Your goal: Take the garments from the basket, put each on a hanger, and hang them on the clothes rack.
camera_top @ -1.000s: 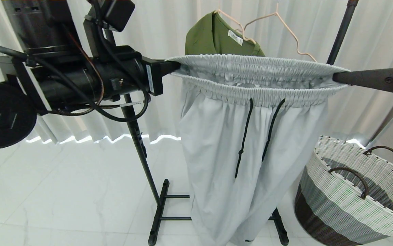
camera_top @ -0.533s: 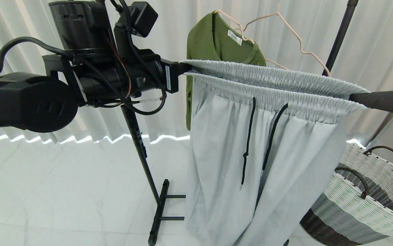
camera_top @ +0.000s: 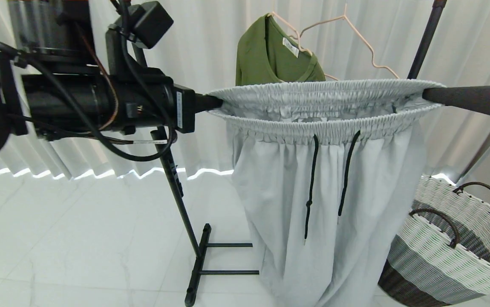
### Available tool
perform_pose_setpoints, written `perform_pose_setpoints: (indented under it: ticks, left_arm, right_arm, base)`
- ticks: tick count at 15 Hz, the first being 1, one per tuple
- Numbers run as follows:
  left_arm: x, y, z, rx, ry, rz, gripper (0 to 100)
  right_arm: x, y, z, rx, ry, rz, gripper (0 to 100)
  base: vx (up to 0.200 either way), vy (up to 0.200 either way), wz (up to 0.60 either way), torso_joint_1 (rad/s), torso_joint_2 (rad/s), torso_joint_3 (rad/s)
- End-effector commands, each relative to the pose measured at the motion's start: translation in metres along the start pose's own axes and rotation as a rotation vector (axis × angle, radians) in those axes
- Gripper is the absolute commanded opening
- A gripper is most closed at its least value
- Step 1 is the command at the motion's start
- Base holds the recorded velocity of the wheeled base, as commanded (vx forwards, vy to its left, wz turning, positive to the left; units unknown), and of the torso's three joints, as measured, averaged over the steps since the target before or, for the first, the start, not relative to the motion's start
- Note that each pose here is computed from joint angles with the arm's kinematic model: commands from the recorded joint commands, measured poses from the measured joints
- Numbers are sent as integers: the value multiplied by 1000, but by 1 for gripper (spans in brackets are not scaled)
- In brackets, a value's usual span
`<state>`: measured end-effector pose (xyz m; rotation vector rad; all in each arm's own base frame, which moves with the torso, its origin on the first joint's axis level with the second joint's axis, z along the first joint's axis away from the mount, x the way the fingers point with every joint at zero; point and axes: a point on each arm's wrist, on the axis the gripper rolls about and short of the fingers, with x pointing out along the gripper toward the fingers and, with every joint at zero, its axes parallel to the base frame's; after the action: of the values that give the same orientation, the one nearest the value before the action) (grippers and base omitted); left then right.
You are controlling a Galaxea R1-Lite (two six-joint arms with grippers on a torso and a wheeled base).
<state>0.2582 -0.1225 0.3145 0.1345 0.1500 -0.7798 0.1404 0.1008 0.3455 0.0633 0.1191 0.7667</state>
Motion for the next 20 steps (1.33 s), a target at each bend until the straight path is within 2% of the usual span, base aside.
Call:
perform_pose_setpoints:
  ticks: [1,3,5,9,13,14,18,20]
  left_arm:
    - [-52,-19,10,12,-28,1,0]
    - [-77,-30,2,14,-29,-2,0]
    - [-83,-32,0,15,-33,0,0]
    - [-78,-29,2,14,-31,2,0]
    - [-70,-19,15,21,-58,28,0]
    - [-69,-18,15,24,-56,29,0]
    - [-64,-17,12,20,-45,26,0]
    - [-63,-17,11,20,-39,28,0]
  right_arm:
    - [30,-8,-2,6,29,-15,0]
    - [47,-10,3,6,32,-13,0]
    - [52,-11,5,6,32,-13,0]
    - [46,-10,8,4,20,-17,0]
    - [33,-12,10,5,19,-38,0]
    - [30,-11,10,6,31,-39,100]
    - [23,-10,5,-5,65,-38,100]
    - [16,-9,-3,-3,81,-44,100]
  base:
    - [0,0,0,0,0,0]
    - [0,0,0,0,0,0]
    - [0,0,0,0,0,0]
    - [0,0,0,0,0,0]
    - [0,0,0,0,0,0]
    - [0,0,0,0,0,0]
    - [0,0,0,0,0,0]
    - [0,0,0,0,0,0]
